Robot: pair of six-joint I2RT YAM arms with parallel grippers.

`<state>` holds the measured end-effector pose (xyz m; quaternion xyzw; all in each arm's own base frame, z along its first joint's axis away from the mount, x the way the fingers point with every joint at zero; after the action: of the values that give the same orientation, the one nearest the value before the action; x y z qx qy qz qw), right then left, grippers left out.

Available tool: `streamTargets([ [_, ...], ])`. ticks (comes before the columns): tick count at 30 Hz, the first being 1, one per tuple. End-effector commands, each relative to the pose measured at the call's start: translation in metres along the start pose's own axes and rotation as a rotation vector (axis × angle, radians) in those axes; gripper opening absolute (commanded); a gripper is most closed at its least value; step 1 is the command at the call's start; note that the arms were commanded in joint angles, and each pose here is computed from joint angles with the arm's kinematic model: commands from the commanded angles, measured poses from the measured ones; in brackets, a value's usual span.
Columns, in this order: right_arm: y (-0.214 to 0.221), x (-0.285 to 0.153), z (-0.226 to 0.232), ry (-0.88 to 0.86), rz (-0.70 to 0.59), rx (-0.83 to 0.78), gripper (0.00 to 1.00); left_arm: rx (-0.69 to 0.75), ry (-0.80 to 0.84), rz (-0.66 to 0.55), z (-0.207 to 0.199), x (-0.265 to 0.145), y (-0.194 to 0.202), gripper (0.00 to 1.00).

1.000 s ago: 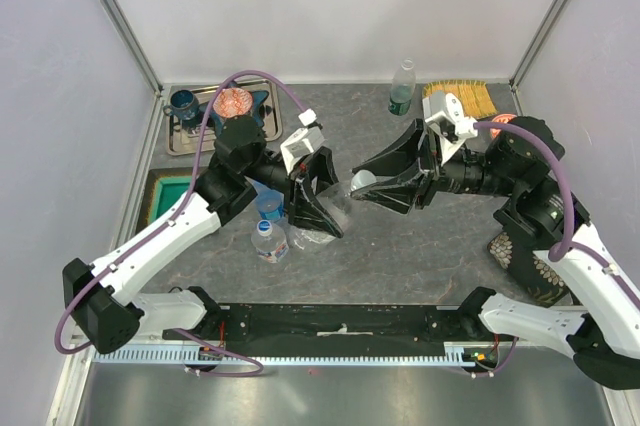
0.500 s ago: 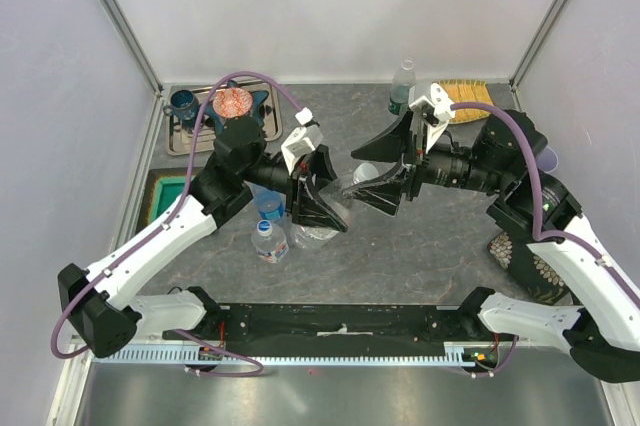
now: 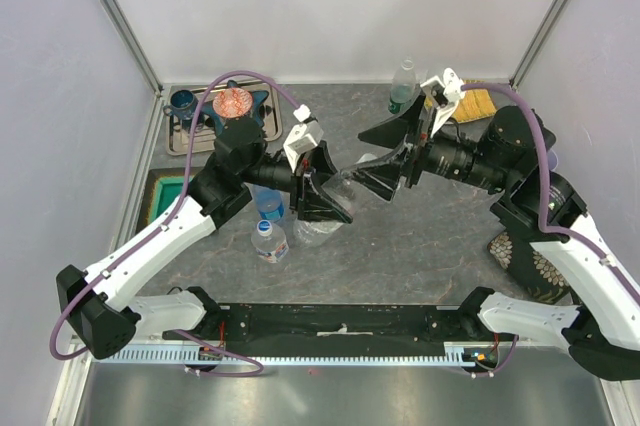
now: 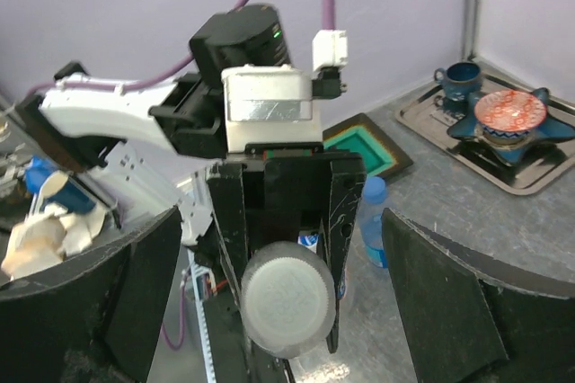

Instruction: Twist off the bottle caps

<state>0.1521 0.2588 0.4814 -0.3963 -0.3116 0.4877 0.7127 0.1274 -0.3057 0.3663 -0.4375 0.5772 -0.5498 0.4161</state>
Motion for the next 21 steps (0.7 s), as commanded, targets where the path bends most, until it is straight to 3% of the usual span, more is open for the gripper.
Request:
streamTargets([
  [1, -0.042, -0.005, 0.002, 0.093, -0.177, 0.082, 0.98, 0.097, -0.16, -0.019, 0.021, -0.004, -0.013, 0.51],
  [6, -0.06, -0.007, -0.005, 0.178, -0.261, 0.161, 0.98, 0.127, -0.308, 0.001, 0.043, -0.008, -0.011, 0.52],
  [10, -0.064, -0.01, -0.027, 0.313, -0.322, 0.244, 0.98, 0.185, -0.542, 0.02, 0.069, -0.015, -0.009, 0.52],
  [16, -0.053, -0.005, -0.057, 0.456, -0.335, 0.341, 0.96, 0.23, -0.829, 0.037, 0.097, -0.032, -0.001, 0.52],
  [21, -0.048, 0.003, -0.07, 0.51, -0.318, 0.36, 0.95, 0.254, -0.947, 0.068, 0.106, -0.041, 0.007, 0.52],
])
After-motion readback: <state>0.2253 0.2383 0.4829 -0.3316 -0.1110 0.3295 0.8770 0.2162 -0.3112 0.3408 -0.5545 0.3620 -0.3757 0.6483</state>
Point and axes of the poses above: each gripper's point midway between its finger pads, its own x axis out along the fingers, its own z axis along the line the jaws close on, y = z × x, the point moved 2 cm from there along -x, back along the fingers, and after that the axes turned 14 degrees about x, right-handed, at the moved point
